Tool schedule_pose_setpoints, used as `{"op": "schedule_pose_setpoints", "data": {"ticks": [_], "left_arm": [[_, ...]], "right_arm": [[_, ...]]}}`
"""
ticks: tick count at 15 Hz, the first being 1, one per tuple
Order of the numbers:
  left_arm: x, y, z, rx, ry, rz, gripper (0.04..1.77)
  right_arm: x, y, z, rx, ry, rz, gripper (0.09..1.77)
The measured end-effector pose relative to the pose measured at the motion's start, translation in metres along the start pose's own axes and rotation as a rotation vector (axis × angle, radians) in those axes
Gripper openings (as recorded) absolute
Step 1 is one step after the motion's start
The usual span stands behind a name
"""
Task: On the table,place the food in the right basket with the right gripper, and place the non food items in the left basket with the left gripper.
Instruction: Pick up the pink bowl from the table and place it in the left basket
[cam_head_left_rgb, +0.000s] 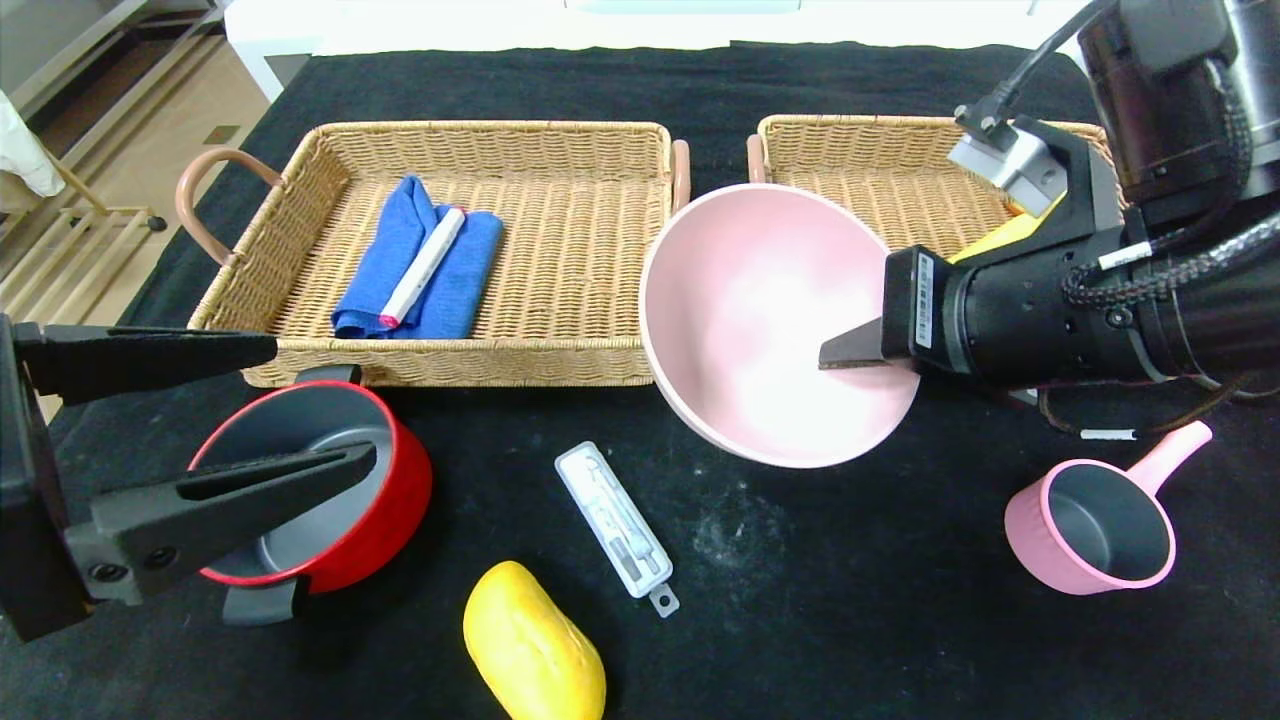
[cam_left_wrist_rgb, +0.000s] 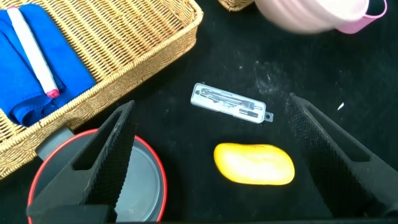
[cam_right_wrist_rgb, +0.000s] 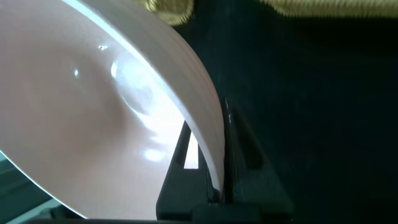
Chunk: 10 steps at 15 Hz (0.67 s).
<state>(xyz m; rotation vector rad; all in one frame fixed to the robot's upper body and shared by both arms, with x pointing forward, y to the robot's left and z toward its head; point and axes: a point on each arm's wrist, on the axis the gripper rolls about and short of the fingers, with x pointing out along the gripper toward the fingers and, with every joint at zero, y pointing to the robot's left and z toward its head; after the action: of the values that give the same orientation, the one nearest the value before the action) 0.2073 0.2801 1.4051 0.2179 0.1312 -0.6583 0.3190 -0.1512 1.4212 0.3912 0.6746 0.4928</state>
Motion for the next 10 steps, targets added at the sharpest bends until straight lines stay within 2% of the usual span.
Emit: {"op": "schedule_pose_setpoints", "data": {"ticks": [4, 10], "left_arm": [[0.001, 0.0, 0.0, -0.001, 0.005, -0.003, 1.72], [0.002, 0.0, -0.002, -0.002, 0.014, -0.009, 1.72]], "right_arm": [[0.006, 0.017, 0.019, -0.005, -0.059, 0.052, 0.24], [0.033, 0.037, 0.04, -0.014, -0.126, 0.122, 0.24]]}}
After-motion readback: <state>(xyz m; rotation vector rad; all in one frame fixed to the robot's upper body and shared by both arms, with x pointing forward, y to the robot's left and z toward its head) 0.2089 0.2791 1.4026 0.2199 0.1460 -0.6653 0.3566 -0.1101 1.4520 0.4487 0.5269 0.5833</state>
